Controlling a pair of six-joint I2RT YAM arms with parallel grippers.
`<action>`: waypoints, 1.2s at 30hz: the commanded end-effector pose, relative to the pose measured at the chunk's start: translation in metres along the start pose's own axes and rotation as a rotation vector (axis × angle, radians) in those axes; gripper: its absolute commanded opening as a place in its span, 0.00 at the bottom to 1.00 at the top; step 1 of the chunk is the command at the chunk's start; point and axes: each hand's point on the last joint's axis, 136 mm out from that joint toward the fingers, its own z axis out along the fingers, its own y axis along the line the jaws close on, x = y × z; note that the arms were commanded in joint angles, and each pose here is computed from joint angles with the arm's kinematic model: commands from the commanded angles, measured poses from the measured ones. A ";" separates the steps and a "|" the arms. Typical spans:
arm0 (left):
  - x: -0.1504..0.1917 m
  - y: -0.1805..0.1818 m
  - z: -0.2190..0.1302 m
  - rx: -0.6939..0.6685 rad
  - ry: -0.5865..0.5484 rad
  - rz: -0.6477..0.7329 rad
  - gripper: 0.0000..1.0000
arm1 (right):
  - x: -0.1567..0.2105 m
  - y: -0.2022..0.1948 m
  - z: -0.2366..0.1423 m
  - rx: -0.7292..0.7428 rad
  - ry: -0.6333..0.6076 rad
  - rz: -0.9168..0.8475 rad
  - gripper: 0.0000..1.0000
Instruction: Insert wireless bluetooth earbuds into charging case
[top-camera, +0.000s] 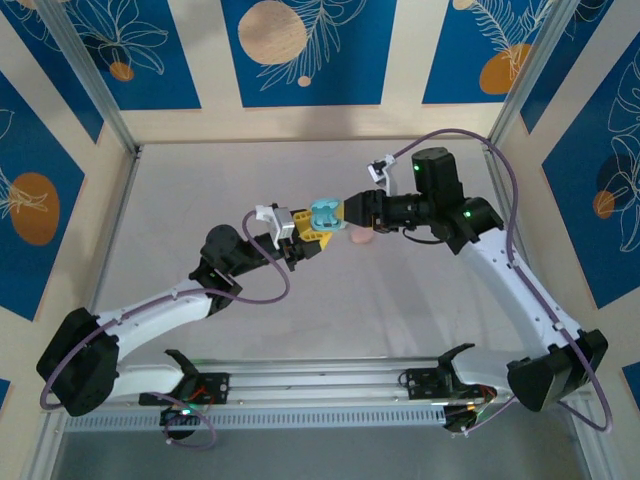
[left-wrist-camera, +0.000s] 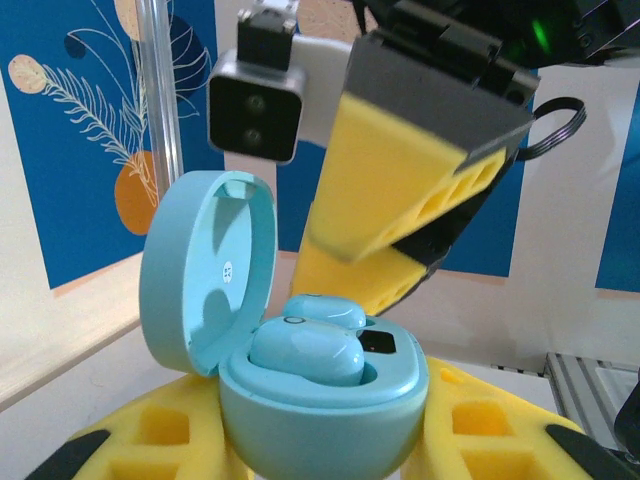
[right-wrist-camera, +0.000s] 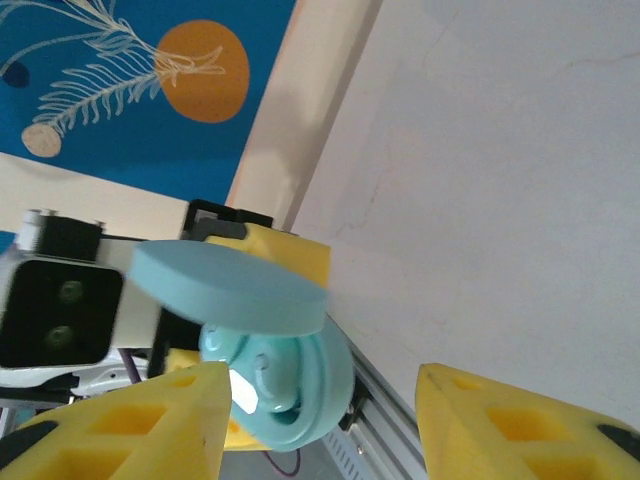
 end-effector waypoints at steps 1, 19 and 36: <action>-0.013 -0.005 -0.002 0.010 -0.030 0.048 0.27 | -0.009 0.017 -0.014 -0.046 -0.072 -0.045 0.54; -0.013 -0.011 -0.003 0.036 -0.003 0.062 0.27 | -0.021 -0.001 0.037 0.027 0.104 0.105 0.58; -0.021 -0.005 -0.001 0.004 -0.048 0.061 0.27 | 0.020 0.021 0.022 -0.257 0.226 0.159 0.58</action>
